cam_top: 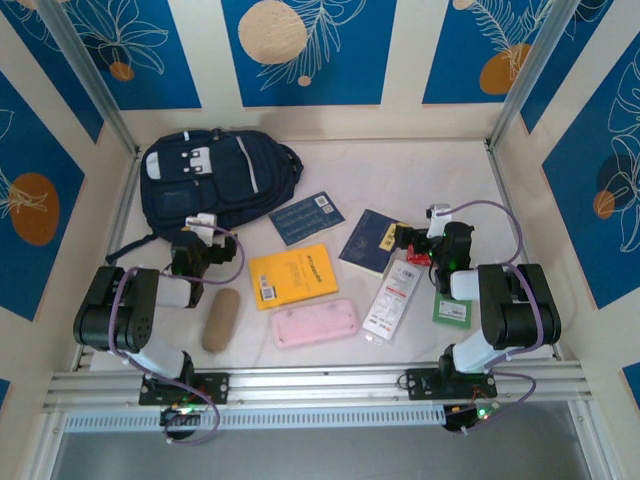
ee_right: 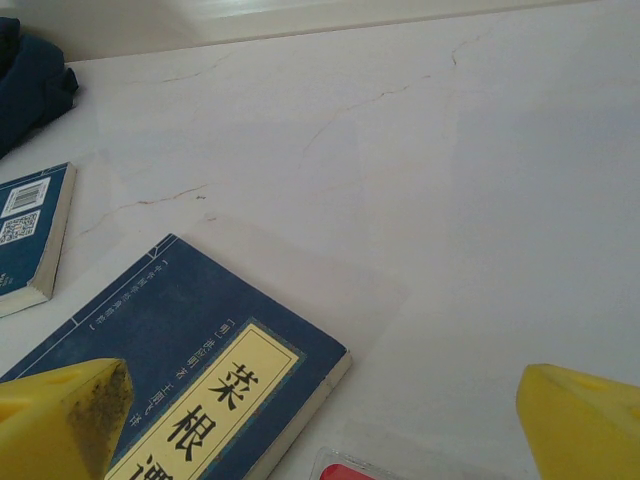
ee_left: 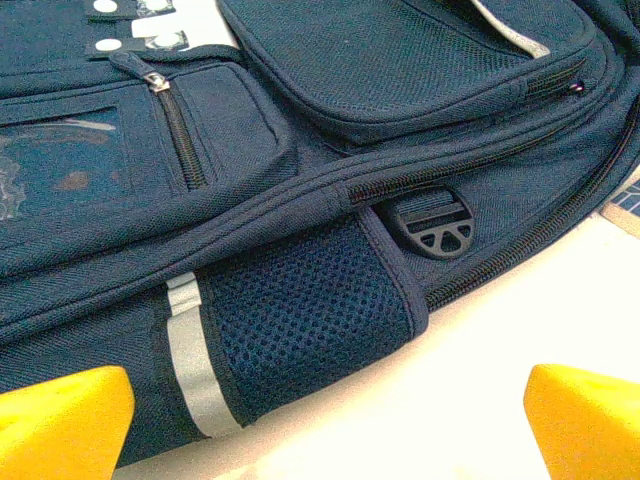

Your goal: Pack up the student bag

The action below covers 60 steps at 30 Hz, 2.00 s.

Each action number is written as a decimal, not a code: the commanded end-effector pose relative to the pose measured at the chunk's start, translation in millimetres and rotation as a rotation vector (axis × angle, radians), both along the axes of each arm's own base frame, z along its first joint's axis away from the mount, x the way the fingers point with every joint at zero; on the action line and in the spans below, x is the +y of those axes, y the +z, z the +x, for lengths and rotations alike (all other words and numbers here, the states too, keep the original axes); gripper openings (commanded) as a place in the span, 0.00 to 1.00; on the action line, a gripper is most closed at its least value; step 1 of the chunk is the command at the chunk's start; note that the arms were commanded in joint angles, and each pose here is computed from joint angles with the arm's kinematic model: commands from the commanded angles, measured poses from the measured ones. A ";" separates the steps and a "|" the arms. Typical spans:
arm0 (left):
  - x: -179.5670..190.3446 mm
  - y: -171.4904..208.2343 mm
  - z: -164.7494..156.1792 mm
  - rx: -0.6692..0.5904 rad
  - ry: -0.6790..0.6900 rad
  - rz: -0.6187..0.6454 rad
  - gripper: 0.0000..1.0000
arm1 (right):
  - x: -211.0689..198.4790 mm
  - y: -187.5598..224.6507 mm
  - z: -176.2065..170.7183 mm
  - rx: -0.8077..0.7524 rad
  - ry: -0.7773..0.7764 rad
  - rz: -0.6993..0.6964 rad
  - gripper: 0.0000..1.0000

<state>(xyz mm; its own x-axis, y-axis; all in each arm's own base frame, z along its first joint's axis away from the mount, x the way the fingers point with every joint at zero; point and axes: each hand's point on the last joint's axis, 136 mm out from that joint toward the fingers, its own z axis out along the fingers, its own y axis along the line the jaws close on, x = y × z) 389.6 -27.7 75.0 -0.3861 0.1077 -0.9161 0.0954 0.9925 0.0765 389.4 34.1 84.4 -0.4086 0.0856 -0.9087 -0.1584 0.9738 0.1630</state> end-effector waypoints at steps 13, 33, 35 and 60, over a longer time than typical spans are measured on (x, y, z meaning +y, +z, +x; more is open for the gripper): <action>-23.5 130.5 -18.1 -0.325 -0.053 -0.010 1.00 | 54.8 114.1 -0.6 -0.172 0.108 -0.070 0.99; -97.3 208.5 20.0 0.200 0.062 -0.339 1.00 | 160.7 216.9 -119.8 0.222 0.352 0.307 0.99; -99.8 196.6 47.4 0.253 0.056 -0.390 1.00 | 162.9 197.6 -120.0 0.301 0.343 0.288 0.99; -142.0 10.5 218.5 0.576 -0.004 -0.603 0.61 | 139.4 112.8 -106.4 0.526 0.207 0.363 0.82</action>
